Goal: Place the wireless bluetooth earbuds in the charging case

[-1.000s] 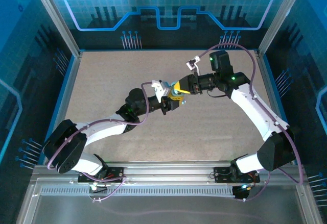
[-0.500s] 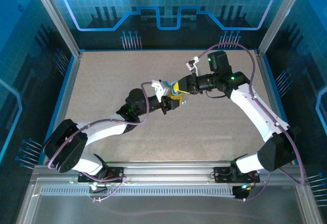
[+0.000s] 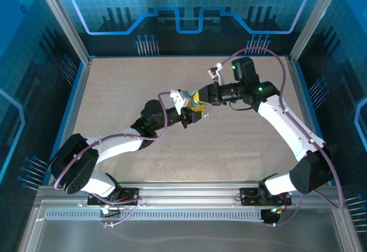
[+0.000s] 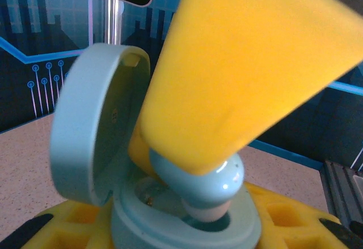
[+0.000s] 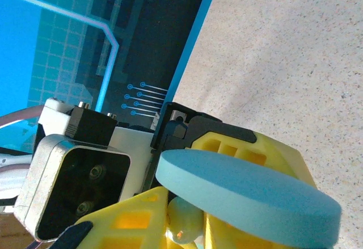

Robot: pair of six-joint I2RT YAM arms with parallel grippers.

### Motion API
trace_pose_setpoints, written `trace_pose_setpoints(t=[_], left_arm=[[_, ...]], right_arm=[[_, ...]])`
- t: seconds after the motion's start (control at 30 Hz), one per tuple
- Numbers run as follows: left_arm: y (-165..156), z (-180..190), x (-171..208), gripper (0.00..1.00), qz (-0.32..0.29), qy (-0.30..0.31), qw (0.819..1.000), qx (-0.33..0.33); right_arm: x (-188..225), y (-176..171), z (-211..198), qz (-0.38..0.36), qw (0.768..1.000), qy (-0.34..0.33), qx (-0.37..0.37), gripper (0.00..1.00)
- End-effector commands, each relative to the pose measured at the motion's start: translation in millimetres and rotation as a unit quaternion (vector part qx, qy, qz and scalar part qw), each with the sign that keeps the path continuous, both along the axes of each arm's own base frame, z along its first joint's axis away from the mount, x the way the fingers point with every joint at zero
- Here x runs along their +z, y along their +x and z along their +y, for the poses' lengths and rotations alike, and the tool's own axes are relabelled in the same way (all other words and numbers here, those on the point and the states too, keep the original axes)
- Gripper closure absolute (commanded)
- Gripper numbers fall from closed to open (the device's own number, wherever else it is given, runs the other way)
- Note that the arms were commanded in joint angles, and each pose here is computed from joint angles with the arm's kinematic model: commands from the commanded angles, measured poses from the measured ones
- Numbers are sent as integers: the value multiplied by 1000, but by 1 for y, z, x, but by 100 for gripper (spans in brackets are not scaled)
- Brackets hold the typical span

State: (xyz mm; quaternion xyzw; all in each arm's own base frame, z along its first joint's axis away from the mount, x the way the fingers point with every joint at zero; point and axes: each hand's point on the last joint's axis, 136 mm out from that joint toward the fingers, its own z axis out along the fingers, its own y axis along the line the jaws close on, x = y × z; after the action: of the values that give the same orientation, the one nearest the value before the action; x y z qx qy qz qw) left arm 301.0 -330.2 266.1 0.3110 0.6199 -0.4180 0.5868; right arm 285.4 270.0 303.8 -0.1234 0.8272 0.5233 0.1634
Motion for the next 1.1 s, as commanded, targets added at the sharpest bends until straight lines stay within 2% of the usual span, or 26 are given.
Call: trace_pose_setpoints(t=[0.0, 0.33, 0.63, 1.07], left_arm=[[-7, -6, 31, 70, -41, -37, 998, -11], [-5, -2, 37, 70, -50, -48, 998, 0], [-6, -2, 38, 70, -52, -47, 998, 2], [-6, 1, 32, 70, -54, -33, 998, 9]], right_arm=[[5, -3, 2, -21, 1000, -17, -1, 77], [-11, -7, -1, -16, 997, -70, 1, 74], [-13, -5, -5, -16, 996, -89, -9, 70], [12, -9, -10, -45, 995, -81, -21, 55]])
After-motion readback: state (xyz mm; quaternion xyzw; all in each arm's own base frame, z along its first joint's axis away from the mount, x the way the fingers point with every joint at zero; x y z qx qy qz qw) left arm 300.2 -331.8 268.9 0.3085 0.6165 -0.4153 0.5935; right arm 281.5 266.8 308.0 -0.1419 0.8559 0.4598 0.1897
